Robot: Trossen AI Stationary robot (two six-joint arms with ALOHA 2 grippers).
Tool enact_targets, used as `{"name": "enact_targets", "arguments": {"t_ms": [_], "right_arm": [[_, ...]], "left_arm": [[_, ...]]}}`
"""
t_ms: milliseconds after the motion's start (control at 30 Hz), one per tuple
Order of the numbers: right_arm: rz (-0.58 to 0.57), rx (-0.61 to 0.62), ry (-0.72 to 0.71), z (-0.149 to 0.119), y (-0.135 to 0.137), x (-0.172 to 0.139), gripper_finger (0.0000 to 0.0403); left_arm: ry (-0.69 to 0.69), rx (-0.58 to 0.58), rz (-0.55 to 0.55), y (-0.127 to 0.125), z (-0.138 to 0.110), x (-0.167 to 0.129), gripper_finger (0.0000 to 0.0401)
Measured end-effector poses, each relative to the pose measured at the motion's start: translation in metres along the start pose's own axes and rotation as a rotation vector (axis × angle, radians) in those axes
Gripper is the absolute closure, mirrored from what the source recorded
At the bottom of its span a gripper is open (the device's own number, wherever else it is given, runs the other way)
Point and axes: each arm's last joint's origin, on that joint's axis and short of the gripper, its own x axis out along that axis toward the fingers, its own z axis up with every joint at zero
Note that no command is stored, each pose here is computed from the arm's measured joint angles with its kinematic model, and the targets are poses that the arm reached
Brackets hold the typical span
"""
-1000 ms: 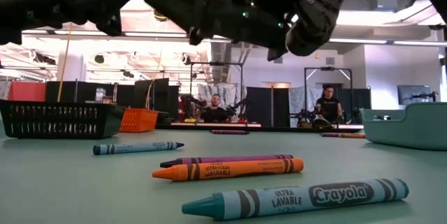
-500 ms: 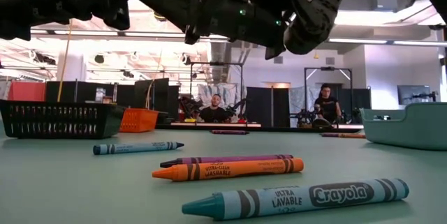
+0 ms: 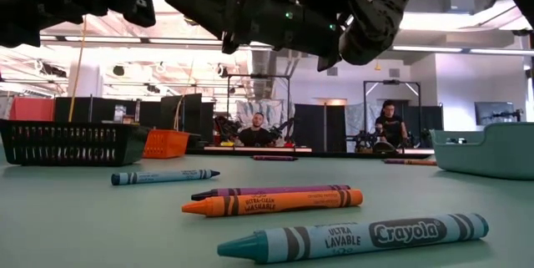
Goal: Sort crayons
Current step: Put the orange crayon into the orange bin
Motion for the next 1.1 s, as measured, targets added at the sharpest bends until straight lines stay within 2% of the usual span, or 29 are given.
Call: {"name": "enact_targets", "arguments": {"t_ms": [167,300,500,600,700,800,867,967,1100], "right_arm": [[0.001,0.000,-0.002,0.000,0.000,0.000,0.0403],[0.001,0.000,0.002,0.000,0.000,0.000,0.0396],[-0.015,-0.005,0.002,0.004,-0.007,-0.002,0.0341],[-0.037,0.022,0.070,0.014,-0.016,-0.010,0.0311],[-0.073,0.113,0.288,0.024,-0.026,-0.022,0.0289],[-0.110,0.207,0.510,0.030,-0.031,-0.040,0.0276],[-0.137,0.265,0.605,0.031,-0.031,-0.048,0.0273],[-0.188,0.264,0.662,0.031,-0.024,-0.050,0.0271],[-0.231,0.197,0.668,0.032,-0.014,-0.046,0.0271]], "left_arm": [[-0.011,0.007,0.015,0.001,0.001,0.000,0.0386],[0.002,0.008,0.058,0.002,0.000,0.000,0.0392],[0.033,0.001,0.117,0.003,-0.002,0.000,0.0394],[0.083,0.002,0.180,0.005,-0.006,-0.001,0.0395],[0.142,-0.016,0.317,0.009,-0.009,-0.003,0.0395],[0.199,-0.062,0.551,0.022,-0.010,-0.006,0.0396],[0.298,-0.042,0.674,0.037,-0.008,-0.004,0.0396],[0.540,-0.042,0.810,0.068,0.001,0.000,0.0396],[0.814,-0.156,0.995,0.114,0.018,-0.006,0.0396]]}}
